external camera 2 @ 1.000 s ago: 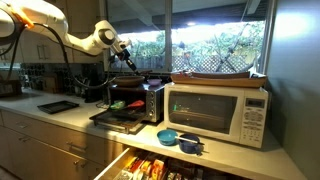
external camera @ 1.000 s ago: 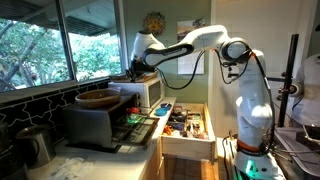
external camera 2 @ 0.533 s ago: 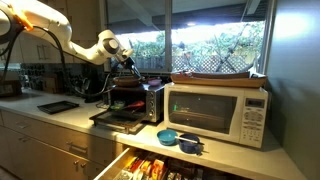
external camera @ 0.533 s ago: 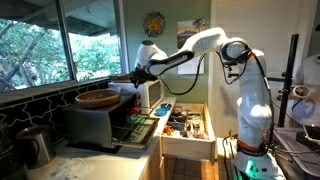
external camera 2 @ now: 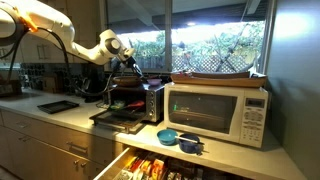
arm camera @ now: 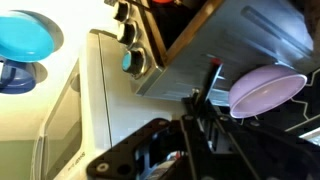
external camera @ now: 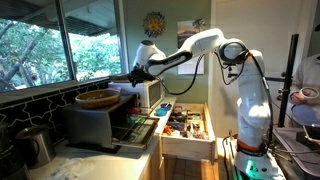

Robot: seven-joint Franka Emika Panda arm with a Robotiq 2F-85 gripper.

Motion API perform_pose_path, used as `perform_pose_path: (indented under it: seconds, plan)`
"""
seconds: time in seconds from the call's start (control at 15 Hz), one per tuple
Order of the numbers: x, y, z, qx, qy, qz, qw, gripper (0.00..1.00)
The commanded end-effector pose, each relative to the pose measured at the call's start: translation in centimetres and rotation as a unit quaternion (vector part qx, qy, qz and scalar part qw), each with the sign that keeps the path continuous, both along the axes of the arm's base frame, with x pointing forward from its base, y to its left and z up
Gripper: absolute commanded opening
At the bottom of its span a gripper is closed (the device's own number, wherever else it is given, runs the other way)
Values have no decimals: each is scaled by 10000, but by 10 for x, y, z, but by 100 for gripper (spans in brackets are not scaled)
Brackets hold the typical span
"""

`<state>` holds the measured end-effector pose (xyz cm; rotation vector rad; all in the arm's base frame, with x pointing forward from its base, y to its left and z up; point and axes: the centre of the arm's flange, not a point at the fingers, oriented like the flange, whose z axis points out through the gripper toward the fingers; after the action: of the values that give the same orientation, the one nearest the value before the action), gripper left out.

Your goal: Remove a pen from the straw basket on top of the oven and put pen on the oven top

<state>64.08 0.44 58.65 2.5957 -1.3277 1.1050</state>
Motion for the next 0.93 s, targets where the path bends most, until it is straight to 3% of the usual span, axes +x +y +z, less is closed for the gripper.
perform_pose_path:
  seconds: [0.0, 0.87]
  plan:
    - [28, 3, -7, 156, -254, 19, 9996, 3]
    - [61, 35, -35, 656, -4, -435, 9969, 3]
